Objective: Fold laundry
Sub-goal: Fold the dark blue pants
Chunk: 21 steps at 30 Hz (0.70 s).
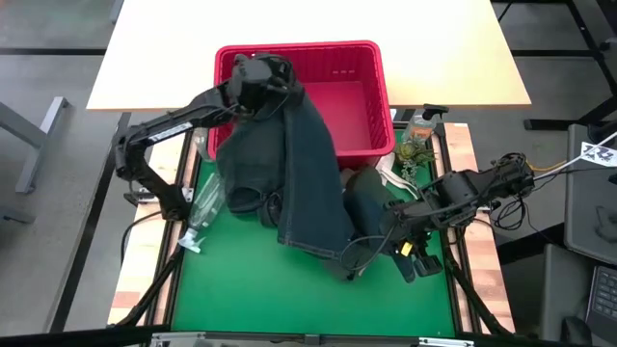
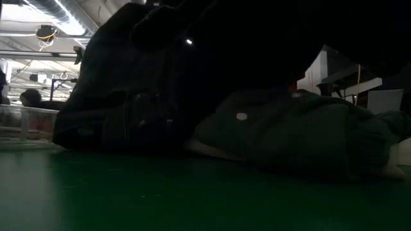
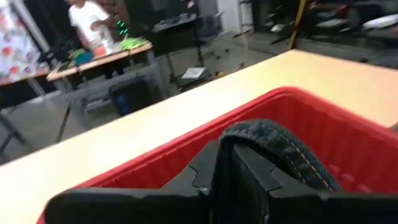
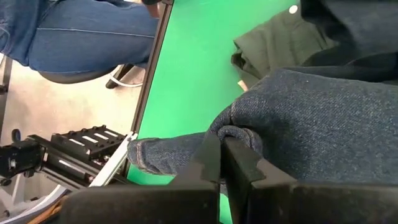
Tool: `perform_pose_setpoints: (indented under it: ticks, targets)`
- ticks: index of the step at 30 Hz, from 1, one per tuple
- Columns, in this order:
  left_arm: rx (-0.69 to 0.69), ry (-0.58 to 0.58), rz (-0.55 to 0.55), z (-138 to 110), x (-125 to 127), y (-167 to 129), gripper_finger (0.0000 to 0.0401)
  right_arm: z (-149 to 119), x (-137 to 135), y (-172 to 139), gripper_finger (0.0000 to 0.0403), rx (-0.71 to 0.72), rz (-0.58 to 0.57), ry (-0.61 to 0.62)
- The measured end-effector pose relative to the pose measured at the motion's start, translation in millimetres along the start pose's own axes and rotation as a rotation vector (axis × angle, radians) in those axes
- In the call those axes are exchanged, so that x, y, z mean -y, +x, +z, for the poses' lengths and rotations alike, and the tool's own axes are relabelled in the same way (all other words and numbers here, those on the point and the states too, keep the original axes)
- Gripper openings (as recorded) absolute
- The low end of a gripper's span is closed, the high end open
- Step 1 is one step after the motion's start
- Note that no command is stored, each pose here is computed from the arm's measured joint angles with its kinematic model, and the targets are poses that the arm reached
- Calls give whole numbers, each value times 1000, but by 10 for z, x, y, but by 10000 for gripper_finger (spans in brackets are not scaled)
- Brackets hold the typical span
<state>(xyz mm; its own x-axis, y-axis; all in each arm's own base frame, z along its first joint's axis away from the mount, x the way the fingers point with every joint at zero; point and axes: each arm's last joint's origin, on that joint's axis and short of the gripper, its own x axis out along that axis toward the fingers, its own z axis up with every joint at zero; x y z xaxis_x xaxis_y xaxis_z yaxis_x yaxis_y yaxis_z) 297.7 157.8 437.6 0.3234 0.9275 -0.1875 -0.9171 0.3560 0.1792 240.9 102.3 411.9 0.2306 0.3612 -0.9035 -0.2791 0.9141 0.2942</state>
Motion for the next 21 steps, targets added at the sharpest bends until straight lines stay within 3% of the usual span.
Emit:
perform_pose_setpoints:
  ticks: [5,13,21]
  targets:
    - [-44,-58,46,-126,35,259,67,1,5,0,6,3,-17,0]
    - [-49,-102,-62,-113,15,273,121,0,7,2,8,1,-19,0]
    - [-24,-140,-351,60,-76,-101,133,1,10,2,9,2,-25,0]
